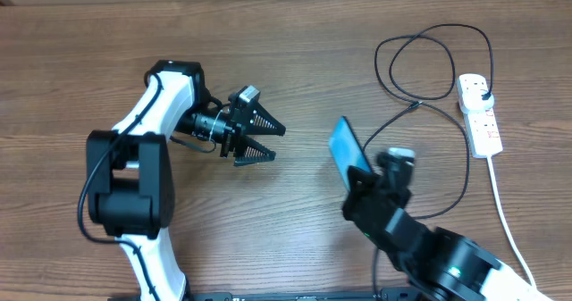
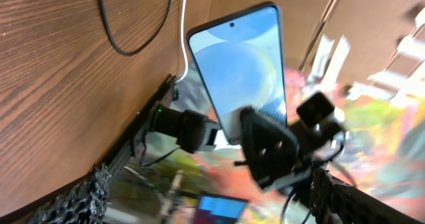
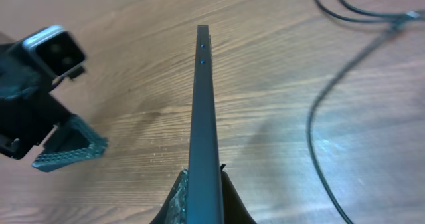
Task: Plug charger to phone and switch on socket
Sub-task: 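Lower the phone with the right gripper and bring the left gripper near, then grasp the phone's left end with the left gripper, then open the right gripper and release the phone to the left gripper, then move the right gripper to the black charging cable's connector end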
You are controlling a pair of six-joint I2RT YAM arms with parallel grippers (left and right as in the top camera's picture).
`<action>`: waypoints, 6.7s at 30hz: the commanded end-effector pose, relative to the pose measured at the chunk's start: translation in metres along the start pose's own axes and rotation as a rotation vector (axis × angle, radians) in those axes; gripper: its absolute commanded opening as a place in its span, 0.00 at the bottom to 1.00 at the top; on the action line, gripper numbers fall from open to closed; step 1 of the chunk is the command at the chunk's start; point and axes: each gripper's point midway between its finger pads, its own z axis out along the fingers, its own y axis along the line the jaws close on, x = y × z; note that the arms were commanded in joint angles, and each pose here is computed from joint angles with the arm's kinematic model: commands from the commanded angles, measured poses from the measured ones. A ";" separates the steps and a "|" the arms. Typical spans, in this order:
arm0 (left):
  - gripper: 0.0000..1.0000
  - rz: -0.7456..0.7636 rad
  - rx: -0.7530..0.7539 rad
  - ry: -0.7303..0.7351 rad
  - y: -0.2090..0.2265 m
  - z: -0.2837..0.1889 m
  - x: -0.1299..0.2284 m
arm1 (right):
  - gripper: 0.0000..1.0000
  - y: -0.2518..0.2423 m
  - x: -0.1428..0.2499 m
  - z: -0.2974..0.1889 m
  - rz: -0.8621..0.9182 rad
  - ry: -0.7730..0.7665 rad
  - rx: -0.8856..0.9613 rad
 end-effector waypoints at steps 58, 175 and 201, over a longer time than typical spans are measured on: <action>0.99 -0.428 -0.042 -0.559 0.065 -0.003 0.090 | 0.04 0.066 0.022 0.006 0.707 0.219 -0.262; 0.05 -0.473 -0.113 -0.680 0.078 -0.003 0.058 | 0.70 -0.090 -0.008 0.084 0.641 0.094 0.260; 0.08 -0.474 -0.114 -0.681 0.078 -0.003 0.058 | 0.71 -0.181 -0.023 0.213 0.710 0.141 0.142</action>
